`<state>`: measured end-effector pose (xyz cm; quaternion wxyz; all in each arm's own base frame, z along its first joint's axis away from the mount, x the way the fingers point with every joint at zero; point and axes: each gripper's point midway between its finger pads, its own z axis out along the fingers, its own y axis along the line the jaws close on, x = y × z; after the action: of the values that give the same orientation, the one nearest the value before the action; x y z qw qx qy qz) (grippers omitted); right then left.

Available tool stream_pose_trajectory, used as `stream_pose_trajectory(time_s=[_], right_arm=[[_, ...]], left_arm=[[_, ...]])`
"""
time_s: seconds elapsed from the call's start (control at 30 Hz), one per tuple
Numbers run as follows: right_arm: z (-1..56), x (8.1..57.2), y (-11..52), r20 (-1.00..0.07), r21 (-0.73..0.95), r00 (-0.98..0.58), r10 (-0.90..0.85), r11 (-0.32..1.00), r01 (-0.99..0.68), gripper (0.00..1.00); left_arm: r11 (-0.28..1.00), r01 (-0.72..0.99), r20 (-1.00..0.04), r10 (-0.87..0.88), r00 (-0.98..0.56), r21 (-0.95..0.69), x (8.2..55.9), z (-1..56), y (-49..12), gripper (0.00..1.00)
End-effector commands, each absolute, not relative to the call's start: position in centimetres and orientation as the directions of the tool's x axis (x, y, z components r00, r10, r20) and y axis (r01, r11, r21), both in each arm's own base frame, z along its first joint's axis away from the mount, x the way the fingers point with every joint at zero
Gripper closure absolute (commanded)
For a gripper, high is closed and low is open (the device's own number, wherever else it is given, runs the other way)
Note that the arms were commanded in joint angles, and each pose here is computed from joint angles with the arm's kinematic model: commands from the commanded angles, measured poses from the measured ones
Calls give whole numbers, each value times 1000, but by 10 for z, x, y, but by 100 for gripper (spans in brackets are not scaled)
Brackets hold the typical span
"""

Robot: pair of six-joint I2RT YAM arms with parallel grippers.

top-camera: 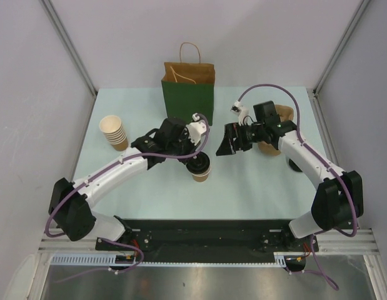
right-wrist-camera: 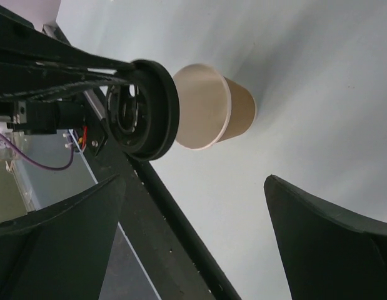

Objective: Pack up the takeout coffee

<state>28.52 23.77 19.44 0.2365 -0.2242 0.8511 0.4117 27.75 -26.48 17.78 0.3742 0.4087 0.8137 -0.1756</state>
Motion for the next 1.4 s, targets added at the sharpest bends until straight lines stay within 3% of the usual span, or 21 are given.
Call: stream_pose_trajectory(time_s=[0.0,0.67,1.37], right_arm=[[211,300,233,-645,576,-754,-123,570,-586,0],[205,299,232,-630,590,-767,-123,567,-575,0],[204,301,230,-630,591,-768,-121,567,-574,0]], left_arm=[[612,790,-778,480,-404,-33,282,171,-278,100],[653,757,-751,499,-432,-2,299,130,-276,100],[646,763,-746,512,-426,9,293,136,-270,100]])
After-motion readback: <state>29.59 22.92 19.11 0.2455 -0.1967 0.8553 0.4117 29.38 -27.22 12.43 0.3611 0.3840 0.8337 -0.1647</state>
